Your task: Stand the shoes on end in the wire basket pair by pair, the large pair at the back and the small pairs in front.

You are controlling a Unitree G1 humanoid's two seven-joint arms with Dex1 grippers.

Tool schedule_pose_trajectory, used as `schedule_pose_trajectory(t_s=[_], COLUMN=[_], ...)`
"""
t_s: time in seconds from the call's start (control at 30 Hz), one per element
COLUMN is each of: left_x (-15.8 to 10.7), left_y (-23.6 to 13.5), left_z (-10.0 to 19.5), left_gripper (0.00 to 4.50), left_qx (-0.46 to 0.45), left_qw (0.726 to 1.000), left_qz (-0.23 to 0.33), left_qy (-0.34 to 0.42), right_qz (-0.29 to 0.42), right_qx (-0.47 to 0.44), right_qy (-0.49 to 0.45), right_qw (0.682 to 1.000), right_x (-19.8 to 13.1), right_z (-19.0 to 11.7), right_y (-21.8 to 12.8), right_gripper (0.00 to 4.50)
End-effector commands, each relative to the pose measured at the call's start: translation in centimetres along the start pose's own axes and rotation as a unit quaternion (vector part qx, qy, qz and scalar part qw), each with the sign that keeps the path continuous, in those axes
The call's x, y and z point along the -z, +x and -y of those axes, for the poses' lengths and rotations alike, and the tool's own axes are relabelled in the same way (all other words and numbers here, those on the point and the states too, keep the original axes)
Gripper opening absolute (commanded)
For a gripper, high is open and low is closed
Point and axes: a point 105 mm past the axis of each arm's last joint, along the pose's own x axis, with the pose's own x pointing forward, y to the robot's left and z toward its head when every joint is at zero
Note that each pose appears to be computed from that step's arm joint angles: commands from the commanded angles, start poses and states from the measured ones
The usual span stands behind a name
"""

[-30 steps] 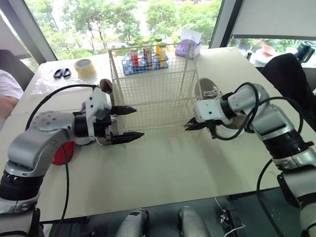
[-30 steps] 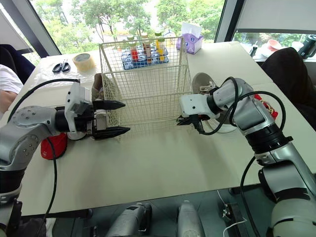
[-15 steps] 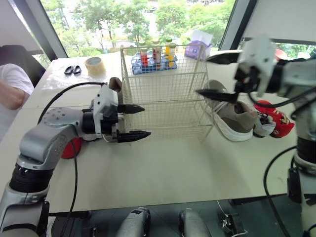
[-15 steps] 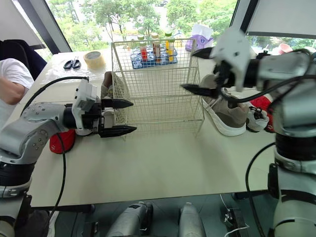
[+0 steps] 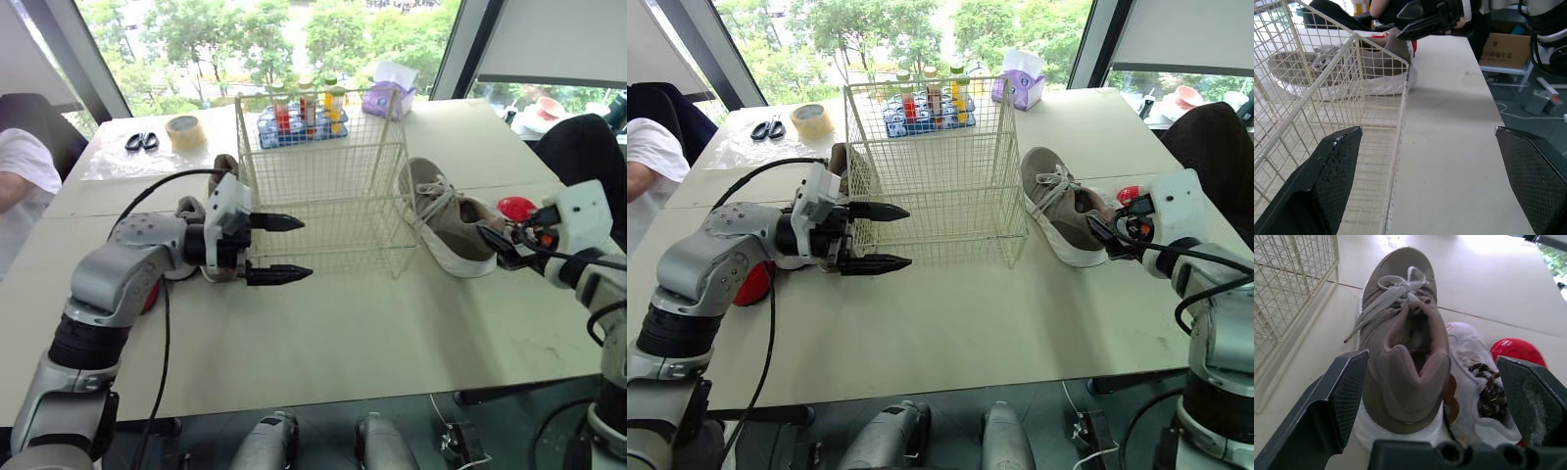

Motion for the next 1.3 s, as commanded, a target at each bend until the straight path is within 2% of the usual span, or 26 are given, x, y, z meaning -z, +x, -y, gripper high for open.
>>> schedule_pose_trajectory(t_s=[0.03, 0.37, 0.47, 0.7, 0.73, 0.9, 1.03, 1.13, 1.2, 1.3], left_x=[-1.1, -1.0, -0.9, -1.1, -1.4, -2.9, -4.6, -5.4, -5.9, -6.9], left_y=[-0.1, -0.3, -0.3, -0.4, -0.4, -1.0, -1.7, -2.4, -2.7, -3.3], left_z=[0.2, 0.4, 0.4, 0.0, 0.0, -0.9, -2.4, -3.6, -4.3, -5.6], left_gripper=[4.50, 4.50, 4.50, 4.50, 4.50, 4.50, 4.50, 4.50, 4.50, 4.50], left_qx=[0.001, -0.020, -0.025, -0.035, -0.036, -0.046, -0.067, -0.078, -0.082, -0.091], left_qw=[1.000, 1.000, 0.999, 0.999, 0.999, 0.997, 0.994, 0.992, 0.991, 0.987], left_qz=[0.006, 0.006, 0.006, 0.016, 0.022, 0.059, 0.090, 0.100, 0.105, 0.125], left_qy=[0.026, 0.024, 0.025, 0.022, 0.020, 0.001, -0.010, -0.020, -0.026, -0.041], right_qz=[0.020, 0.016, 0.021, 0.037, 0.043, 0.111, 0.245, 0.308, 0.334, 0.372], right_qx=[-0.003, -0.024, -0.027, -0.031, -0.028, -0.002, 0.044, 0.064, 0.048, -0.026], right_qy=[0.018, 0.037, 0.031, 0.023, 0.022, 0.018, 0.006, -0.022, -0.053, -0.122], right_qw=[1.000, 0.999, 0.999, 0.999, 0.998, 0.994, 0.968, 0.949, 0.940, 0.920], right_x=[-0.2, 1.2, 1.2, 0.6, 0.3, -3.4, -10.2, -13.7, -15.3, -17.4], right_z=[0.1, -0.6, -0.8, -1.6, -1.5, -0.9, 0.4, 1.0, 0.4, -2.4], right_y=[0.4, 3.4, 4.0, 3.9, 3.8, 2.5, -0.4, -2.8, -3.9, -5.5], right_gripper=[4.46, 4.46, 3.68, 0.54, 0.24, 0.16, 0.16, 0.16, 0.16, 0.16])
